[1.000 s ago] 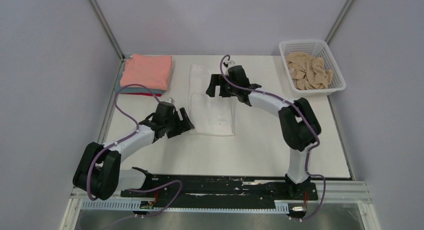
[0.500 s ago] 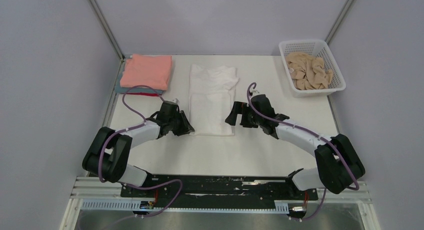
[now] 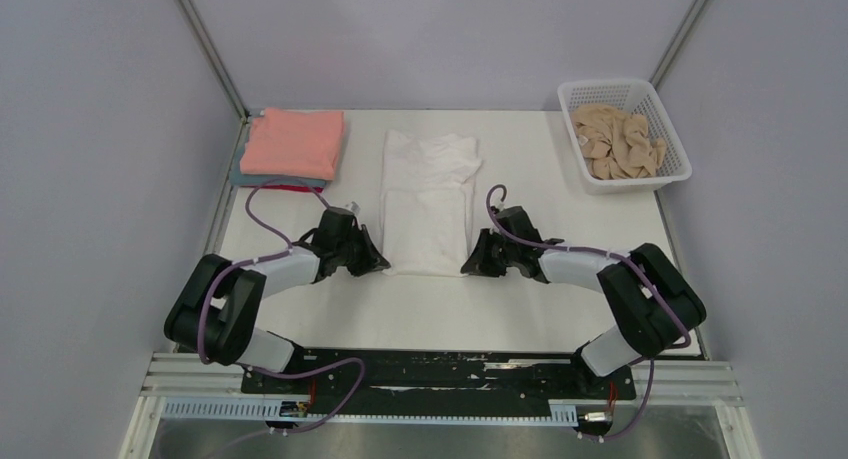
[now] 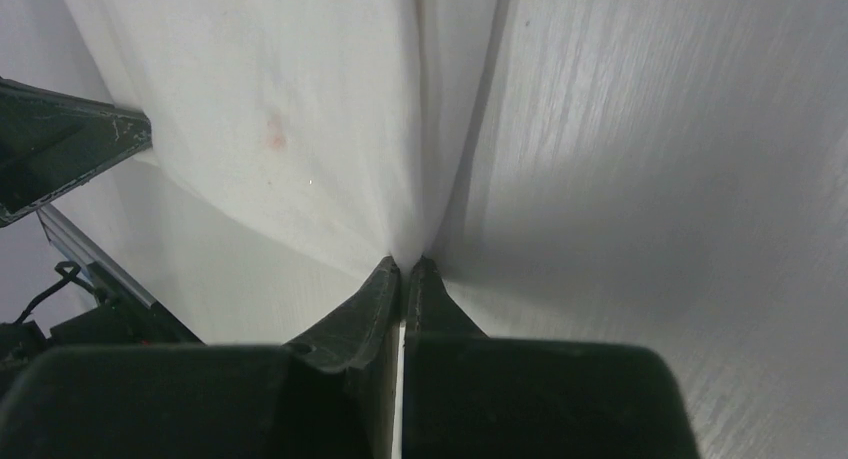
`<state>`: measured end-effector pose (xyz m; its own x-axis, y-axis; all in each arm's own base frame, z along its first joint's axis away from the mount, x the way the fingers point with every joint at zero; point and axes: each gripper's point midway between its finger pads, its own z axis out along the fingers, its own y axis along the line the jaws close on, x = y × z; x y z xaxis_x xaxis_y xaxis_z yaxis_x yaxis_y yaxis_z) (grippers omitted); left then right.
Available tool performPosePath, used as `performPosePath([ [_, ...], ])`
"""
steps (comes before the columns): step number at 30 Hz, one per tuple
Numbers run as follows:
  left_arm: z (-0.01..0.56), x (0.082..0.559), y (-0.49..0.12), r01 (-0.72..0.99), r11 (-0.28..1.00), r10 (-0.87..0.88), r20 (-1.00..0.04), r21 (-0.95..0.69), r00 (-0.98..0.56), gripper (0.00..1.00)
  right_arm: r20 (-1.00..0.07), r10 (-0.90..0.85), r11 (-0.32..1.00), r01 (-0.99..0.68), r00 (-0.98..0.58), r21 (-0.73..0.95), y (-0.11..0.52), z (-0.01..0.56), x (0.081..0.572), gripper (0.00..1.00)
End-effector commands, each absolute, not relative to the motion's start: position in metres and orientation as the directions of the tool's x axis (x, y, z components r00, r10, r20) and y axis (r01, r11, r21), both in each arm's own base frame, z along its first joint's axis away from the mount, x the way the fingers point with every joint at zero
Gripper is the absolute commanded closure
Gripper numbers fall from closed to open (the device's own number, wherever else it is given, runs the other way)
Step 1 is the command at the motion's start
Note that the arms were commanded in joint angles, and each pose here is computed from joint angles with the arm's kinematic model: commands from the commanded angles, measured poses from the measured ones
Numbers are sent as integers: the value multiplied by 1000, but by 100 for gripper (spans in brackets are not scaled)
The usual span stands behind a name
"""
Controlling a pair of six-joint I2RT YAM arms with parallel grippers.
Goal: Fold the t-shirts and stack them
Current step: Grab one side of the 2/3 rectangular tshirt with both arms, then fold the long partially folded tshirt into a neat square
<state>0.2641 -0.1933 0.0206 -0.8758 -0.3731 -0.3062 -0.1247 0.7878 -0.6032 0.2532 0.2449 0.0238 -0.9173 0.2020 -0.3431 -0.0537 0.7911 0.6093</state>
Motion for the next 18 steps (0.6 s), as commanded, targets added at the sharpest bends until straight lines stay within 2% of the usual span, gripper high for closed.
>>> performPosePath([
  [1,20,230,-179,-169,801,-387,-281,-574,-878,100,-331,109,731,-150,-937,665,251,45,216,100],
  [5,40,188,-170,-140,834,-355,-325,-534,-876,100,-331,-44,647,-279,-943,709,257,75,160,100],
  [6,58,184,-172,-94,828,-352,-382,-553,-855,100,-331,-76,615,-306,-940,727,258,84,146,100],
  [7,57,170,-165,-113,840,-348,-366,-531,-863,100,-329,-108,577,-328,-938,748,258,95,132,100],
  [8,74,166,-165,-71,824,-354,-413,-561,-839,100,-329,-136,542,-348,-935,765,257,105,119,100],
  [11,103,149,-162,2,786,-352,-449,-619,-821,100,-356,-182,479,-398,-917,782,253,129,92,100],
  [15,157,145,-171,165,715,-336,-540,-680,-771,100,-426,-163,418,-453,-890,787,246,161,80,100],
  [18,181,162,-170,187,726,-359,-596,-662,-718,100,-474,-69,470,-447,-878,761,243,170,99,100],
])
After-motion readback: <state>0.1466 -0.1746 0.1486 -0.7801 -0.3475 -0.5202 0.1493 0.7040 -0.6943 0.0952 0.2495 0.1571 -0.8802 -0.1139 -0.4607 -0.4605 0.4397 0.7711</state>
